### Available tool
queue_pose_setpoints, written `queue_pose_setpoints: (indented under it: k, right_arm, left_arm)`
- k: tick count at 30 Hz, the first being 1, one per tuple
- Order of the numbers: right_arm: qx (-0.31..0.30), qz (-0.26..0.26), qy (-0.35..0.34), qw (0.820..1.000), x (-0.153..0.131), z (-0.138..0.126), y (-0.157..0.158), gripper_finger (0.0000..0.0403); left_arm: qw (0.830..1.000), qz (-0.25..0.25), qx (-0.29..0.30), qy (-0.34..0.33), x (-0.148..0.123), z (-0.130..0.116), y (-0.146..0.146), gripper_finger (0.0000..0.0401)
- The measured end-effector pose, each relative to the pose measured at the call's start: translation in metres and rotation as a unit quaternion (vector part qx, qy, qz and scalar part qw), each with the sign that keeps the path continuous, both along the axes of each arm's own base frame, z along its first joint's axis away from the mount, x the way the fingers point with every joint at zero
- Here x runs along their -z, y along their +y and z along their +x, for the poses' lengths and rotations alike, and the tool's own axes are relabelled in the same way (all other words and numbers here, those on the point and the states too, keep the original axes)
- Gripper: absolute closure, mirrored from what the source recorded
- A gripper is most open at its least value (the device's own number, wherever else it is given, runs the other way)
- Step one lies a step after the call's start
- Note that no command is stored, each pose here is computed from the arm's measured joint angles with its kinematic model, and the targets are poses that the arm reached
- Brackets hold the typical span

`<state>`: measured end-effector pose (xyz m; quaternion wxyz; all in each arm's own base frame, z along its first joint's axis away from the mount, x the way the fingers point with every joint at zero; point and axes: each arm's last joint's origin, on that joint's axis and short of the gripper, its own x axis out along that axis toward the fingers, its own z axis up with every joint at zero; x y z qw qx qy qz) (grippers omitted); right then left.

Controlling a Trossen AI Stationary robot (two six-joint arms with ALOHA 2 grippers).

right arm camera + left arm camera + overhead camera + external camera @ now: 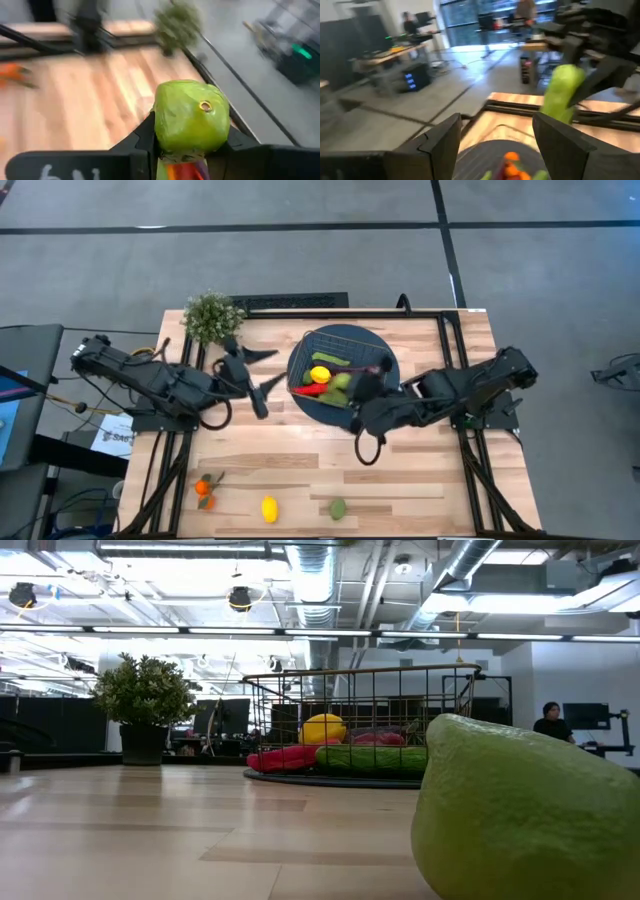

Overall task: Build produce basket
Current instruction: Put the cucumber into the wire basket

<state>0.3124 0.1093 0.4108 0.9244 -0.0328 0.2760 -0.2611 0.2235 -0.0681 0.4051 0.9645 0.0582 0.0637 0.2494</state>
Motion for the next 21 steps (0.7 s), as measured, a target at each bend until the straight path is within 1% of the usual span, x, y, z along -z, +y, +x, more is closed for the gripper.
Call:
queue_pose_setpoints:
  k: [3, 5, 7, 8, 11, 13, 15, 18, 21]
  right_arm:
    - [0.050, 0.011, 0.037, 0.998, 0.007, -0.020, -0.001, 0.0284]
    - [0.085, 0.012, 0.056, 0.995, 0.011, -0.036, 0.000, 0.0284]
    - [0.121, 0.015, 0.059, 0.991, 0.011, -0.054, 0.002, 0.0284]
    - [0.133, 0.023, 0.045, 0.990, 0.010, -0.061, 0.005, 0.0284]
    - [0.120, 0.026, 0.000, 0.992, 0.005, -0.077, 0.008, 0.0284]
    - [0.137, 0.026, -0.029, 0.990, 0.005, -0.089, 0.003, 0.0284]
    - [0.157, 0.033, -0.048, 0.986, 0.011, -0.098, 0.000, 0.0284]
    - [0.178, 0.046, -0.069, 0.980, 0.030, -0.107, -0.004, 0.0284]
    - [0.197, 0.078, -0.092, 0.973, 0.057, -0.114, -0.007, 0.0284]
  left_arm:
    - [0.999, -0.020, -0.035, 0.009, 0.000, -0.015, 0.008, 0.0167]
    - [0.998, -0.044, -0.043, 0.017, 0.003, -0.025, 0.012, 0.0166]
    - [0.996, -0.068, -0.045, 0.033, 0.008, -0.033, 0.015, 0.0166]
    - [0.995, -0.083, -0.046, 0.039, 0.011, -0.036, 0.016, 0.0166]
    - [0.989, -0.124, -0.041, 0.063, 0.019, -0.043, 0.017, 0.0166]
    - [0.986, -0.143, -0.037, 0.071, 0.023, -0.041, 0.016, 0.0168]
    - [0.985, -0.146, -0.030, 0.085, 0.027, -0.036, 0.013, 0.0171]
    - [0.984, -0.144, -0.025, 0.100, 0.033, -0.028, 0.009, 0.0174]
    - [0.983, -0.140, -0.023, 0.118, 0.040, -0.018, 0.005, 0.0175]
